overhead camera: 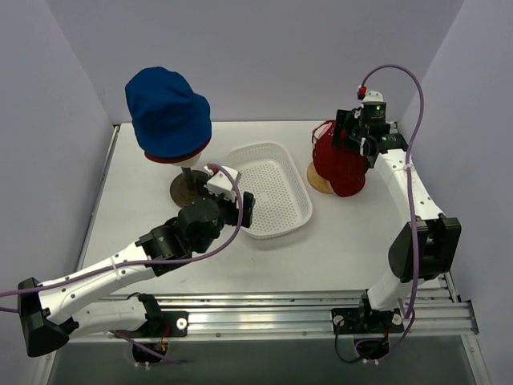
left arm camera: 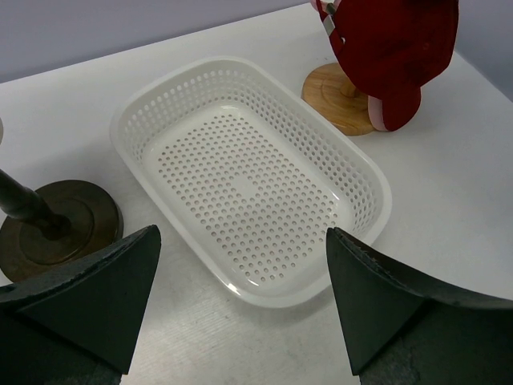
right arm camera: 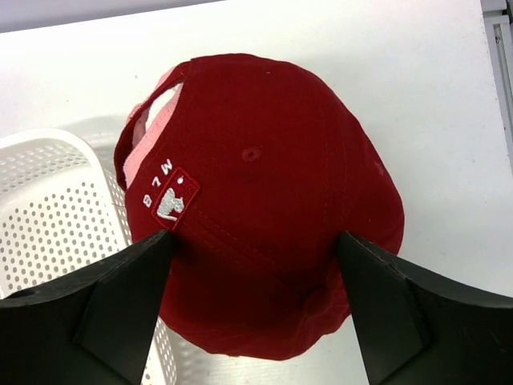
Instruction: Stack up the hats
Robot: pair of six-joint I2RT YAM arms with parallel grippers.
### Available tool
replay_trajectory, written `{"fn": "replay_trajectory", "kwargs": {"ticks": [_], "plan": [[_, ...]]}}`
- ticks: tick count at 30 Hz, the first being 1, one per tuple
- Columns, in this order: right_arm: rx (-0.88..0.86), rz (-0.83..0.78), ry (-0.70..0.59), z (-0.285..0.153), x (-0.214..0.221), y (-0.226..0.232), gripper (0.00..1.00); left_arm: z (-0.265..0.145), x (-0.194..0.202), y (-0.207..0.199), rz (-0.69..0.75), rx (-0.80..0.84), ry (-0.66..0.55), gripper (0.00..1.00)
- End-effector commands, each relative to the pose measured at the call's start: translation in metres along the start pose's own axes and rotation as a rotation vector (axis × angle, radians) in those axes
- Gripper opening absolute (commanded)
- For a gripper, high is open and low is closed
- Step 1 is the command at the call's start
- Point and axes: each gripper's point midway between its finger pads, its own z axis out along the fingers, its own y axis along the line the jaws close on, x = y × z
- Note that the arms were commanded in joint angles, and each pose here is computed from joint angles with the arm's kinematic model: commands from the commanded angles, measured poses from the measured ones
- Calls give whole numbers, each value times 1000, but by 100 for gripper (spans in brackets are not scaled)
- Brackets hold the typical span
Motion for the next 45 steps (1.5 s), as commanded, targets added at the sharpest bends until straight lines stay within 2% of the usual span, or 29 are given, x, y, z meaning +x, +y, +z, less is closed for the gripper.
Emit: {"fn": "replay_trajectory", "kwargs": {"ticks": [1,2,6,8,9,10,14,16,18,19,21,22,24,27,32,34,37,41,45], "plan": [[-6,32,-22,-21,-19,-6,80,-3,-20,-7,-24,37,-68,94],[9,51,-32,-26,-22,-9,81,-2,-19,-7,-22,34,-64,96],[23,164,-62,-51,-32,-11,82,-1,-25,-5,-39,16,-70,94],[4,205,-61,-57,-23,-2,83,-5,-37,-14,-66,65,-82,94],[0,213,-87,-68,-28,2,91,-7,-40,-18,-89,88,-79,94],[2,211,-90,-74,-24,10,94,-11,-47,-27,-105,142,-84,94],[-3,252,-94,-103,-11,28,98,-28,-68,-43,-153,254,-95,94],[-31,303,-138,-123,-7,34,100,-33,-72,-48,-154,293,-85,94],[-121,346,-195,-150,-14,48,100,-41,-82,-55,-147,340,-69,94],[-223,329,-165,-157,-4,66,100,-43,-85,-55,-145,344,-65,94],[-386,307,-234,-189,-11,92,100,-51,-93,-58,-145,377,-60,94],[-416,303,-207,-186,9,99,100,-53,-95,-58,-145,383,-58,94],[-497,297,-270,-211,14,116,100,-59,-94,-57,-159,395,-50,94],[-425,307,-257,-208,40,109,100,-62,-89,-51,-205,387,-56,94],[-429,280,-214,-207,73,109,100,-63,-62,-43,-209,366,-24,94],[-459,272,-218,-214,76,109,100,-61,-49,-37,-207,333,-5,94],[-480,242,-234,-220,83,106,100,-64,-50,-26,-236,301,-50,94],[-500,246,-277,-224,84,103,100,-68,-49,-34,-268,370,-102,94],[-484,233,-273,-220,87,100,100,-64,-41,-35,-265,367,-88,94]]}}
